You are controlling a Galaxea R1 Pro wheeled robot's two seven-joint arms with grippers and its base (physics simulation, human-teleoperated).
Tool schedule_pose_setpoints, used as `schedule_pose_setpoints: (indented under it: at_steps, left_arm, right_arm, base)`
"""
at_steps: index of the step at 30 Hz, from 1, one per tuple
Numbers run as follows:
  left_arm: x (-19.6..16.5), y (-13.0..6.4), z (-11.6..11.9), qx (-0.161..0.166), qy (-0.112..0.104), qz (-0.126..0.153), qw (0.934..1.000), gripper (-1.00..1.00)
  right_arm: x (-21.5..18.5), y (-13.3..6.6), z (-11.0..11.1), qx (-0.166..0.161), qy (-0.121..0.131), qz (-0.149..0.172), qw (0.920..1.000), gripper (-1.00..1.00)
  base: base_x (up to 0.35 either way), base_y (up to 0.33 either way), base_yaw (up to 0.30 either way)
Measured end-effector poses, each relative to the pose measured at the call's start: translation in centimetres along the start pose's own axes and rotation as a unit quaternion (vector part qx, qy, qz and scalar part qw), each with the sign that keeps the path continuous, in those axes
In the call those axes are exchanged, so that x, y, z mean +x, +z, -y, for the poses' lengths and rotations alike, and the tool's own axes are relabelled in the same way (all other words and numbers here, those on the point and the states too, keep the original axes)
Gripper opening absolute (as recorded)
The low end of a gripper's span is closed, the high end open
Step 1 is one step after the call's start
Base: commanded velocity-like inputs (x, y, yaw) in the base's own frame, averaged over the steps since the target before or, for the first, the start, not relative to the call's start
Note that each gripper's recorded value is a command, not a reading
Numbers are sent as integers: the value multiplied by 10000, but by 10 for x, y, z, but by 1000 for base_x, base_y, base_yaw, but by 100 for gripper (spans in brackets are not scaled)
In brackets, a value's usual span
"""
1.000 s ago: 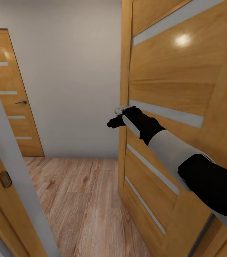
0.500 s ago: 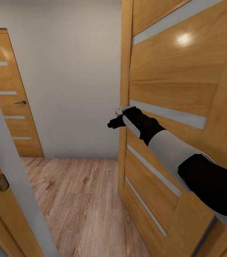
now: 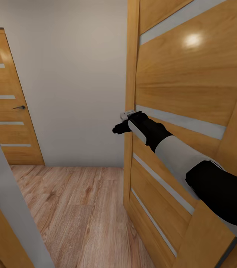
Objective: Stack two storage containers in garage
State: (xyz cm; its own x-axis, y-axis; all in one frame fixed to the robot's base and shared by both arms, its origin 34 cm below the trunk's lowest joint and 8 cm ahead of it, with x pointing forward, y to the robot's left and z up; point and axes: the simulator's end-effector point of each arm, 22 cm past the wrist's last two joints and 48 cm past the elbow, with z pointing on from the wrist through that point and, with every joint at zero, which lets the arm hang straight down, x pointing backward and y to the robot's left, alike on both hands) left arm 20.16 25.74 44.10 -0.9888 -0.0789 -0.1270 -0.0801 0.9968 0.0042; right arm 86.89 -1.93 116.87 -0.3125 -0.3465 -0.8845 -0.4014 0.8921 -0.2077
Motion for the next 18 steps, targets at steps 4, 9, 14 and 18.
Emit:
schedule_pose_setpoints:
  at_steps: [4,9,14,18]
  left_arm:
    - [0,0,0,-2,0,-1,10000,100]
    - [0,0,0,-1,0,-1,10000,100]
    - [0,0,0,0,0,-1,10000,100]
    - [0,0,0,0,0,2,10000,100]
  right_arm:
    - [0,0,0,-7,9,1,10000,100]
    - [0,0,0,-12,16,1,10000,100]
    - [0,0,-1,-21,14,0,10000,100]
    - [0,0,-1,-23,13,0,10000,100]
  base:
    - [1,0,0]
    - [0,0,0]
    - [0,0,0]
    - [0,0,0]
